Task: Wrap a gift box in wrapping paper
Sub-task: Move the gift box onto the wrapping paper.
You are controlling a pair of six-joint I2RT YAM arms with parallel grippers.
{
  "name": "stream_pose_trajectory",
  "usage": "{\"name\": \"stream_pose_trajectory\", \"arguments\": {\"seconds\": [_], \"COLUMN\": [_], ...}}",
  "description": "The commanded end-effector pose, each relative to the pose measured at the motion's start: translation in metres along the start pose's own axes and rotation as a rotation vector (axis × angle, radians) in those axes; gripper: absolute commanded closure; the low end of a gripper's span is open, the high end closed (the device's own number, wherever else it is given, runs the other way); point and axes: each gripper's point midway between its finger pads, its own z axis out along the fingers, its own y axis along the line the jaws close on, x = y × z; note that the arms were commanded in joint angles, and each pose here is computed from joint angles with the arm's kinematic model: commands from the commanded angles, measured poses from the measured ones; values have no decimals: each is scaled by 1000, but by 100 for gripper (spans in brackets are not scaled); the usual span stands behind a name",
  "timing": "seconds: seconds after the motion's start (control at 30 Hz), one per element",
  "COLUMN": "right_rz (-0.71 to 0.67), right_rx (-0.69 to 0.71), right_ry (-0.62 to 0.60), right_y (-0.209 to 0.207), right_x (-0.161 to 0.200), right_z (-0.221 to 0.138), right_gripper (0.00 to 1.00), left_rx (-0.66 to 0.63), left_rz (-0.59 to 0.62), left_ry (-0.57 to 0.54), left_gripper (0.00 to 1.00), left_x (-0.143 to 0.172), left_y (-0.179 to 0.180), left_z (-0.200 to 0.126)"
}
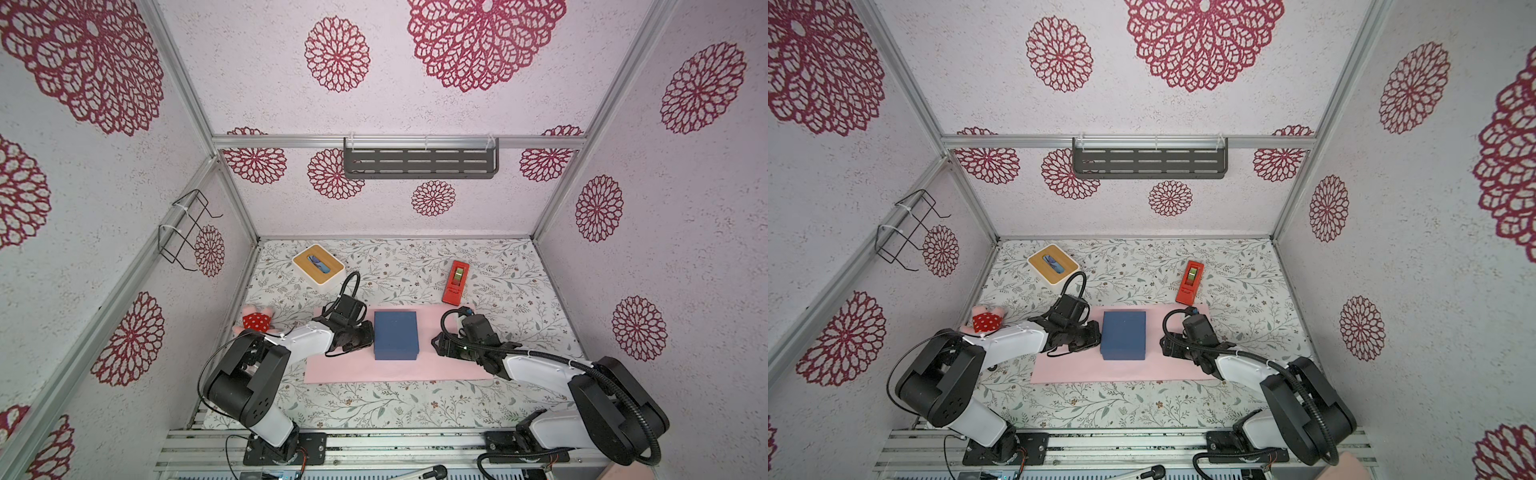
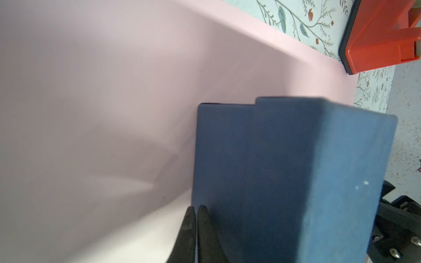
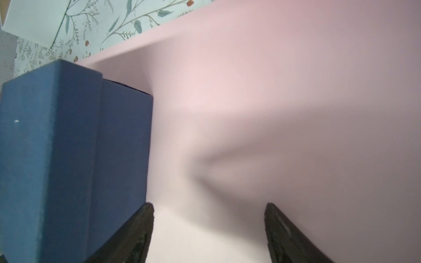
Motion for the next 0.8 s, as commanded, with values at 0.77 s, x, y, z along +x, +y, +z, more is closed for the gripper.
{"name": "stream_pose_trajectory", "arguments": {"seconds": [0.77], "right_rz": [25], "right_rx": [42], "right_ry": [39], "right_y": [-10], "right_x": [7], "right_z": [3], "right_gripper": [22], "left_rx": [-17], "left_rz": [4], "left_ry": [12], "left_gripper": [92], "left_x": [11], "left_y": [-1], "left_z": [-7]}}
